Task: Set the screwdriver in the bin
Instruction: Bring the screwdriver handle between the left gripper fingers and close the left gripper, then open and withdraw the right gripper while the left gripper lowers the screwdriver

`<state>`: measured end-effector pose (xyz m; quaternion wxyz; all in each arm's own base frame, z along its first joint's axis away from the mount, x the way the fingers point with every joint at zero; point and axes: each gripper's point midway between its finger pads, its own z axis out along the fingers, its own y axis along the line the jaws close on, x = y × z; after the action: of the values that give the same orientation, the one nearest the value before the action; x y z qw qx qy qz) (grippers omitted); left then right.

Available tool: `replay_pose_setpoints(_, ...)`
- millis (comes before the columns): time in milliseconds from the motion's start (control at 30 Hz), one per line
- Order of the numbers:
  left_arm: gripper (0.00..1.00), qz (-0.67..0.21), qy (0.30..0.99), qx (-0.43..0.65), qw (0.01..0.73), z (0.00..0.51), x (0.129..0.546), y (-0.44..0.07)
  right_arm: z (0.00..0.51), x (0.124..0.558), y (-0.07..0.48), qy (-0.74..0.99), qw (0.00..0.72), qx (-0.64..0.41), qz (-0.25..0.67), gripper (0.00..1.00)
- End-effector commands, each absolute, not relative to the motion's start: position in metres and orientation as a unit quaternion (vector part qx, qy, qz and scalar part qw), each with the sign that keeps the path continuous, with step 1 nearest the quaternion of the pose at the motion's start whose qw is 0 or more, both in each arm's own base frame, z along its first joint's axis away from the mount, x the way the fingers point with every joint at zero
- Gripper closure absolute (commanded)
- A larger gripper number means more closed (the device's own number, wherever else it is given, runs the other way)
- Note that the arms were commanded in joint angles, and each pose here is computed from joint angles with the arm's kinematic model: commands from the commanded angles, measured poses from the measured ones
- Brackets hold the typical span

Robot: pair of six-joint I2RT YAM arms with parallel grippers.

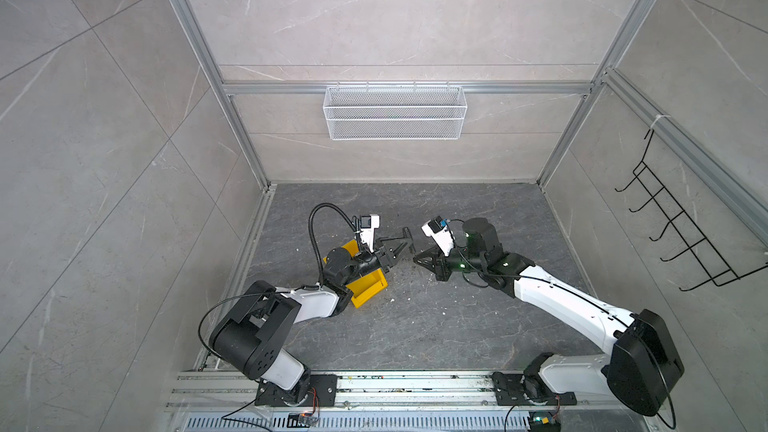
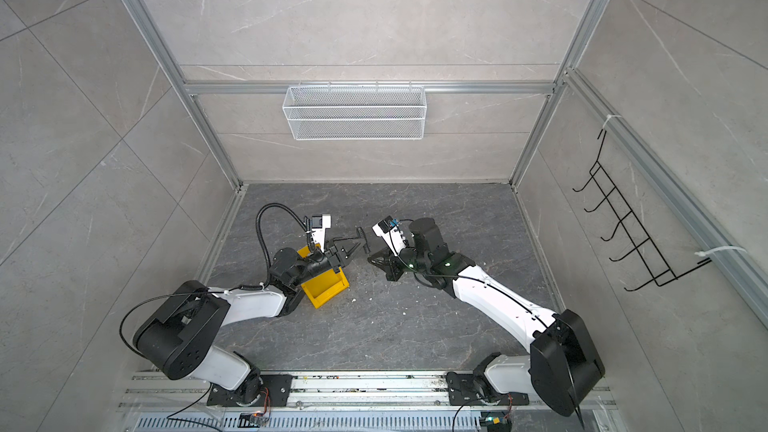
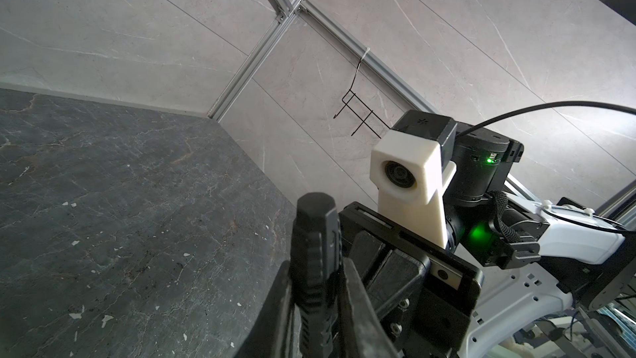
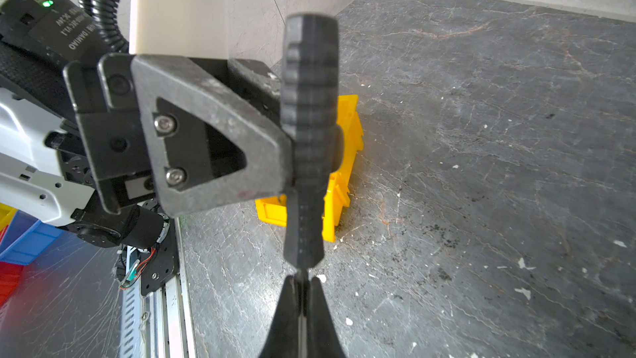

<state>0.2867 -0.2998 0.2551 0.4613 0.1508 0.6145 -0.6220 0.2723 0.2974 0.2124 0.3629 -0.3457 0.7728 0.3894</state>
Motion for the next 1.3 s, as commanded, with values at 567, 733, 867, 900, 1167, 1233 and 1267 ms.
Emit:
replay_pose_setpoints(567,1.0,-0.572,0.64,0.046,0.511,0.257,0.314,-0.262,0.231,0.268,0.283,0.762,0.409,-0.376,0.332,0.09)
replay_pose_setpoints(733,1.0,-0.497,0.705,0.002,0.506,0.238,0.321,-0.238,0.244,0.255,0.285,0.734,0.434,-0.403,0.331,0.01)
replay_pose_setpoints(867,1.0,-0.391,0.775,-0.065,0.491,0.212,0.326,-0.202,0.248,0.248,0.293,0.715,0.467,-0.425,0.301,0.01)
replay_pose_setpoints(900,1.0,-0.367,0.787,-0.084,0.488,0.207,0.326,-0.191,0.248,0.247,0.296,0.709,0.476,-0.43,0.293,0.01)
replay_pose_setpoints(1167,1.0,-0.252,0.829,-0.231,0.442,0.18,0.309,-0.129,0.247,0.236,0.332,0.671,0.506,-0.466,0.275,0.01)
replay_pose_setpoints(1233,1.0,-0.224,0.841,-0.254,0.422,0.173,0.303,-0.119,0.247,0.233,0.34,0.663,0.512,-0.474,0.271,0.01)
replay_pose_setpoints(1267,1.0,-0.21,0.847,-0.262,0.412,0.17,0.301,-0.116,0.246,0.231,0.344,0.659,0.513,-0.479,0.271,0.01)
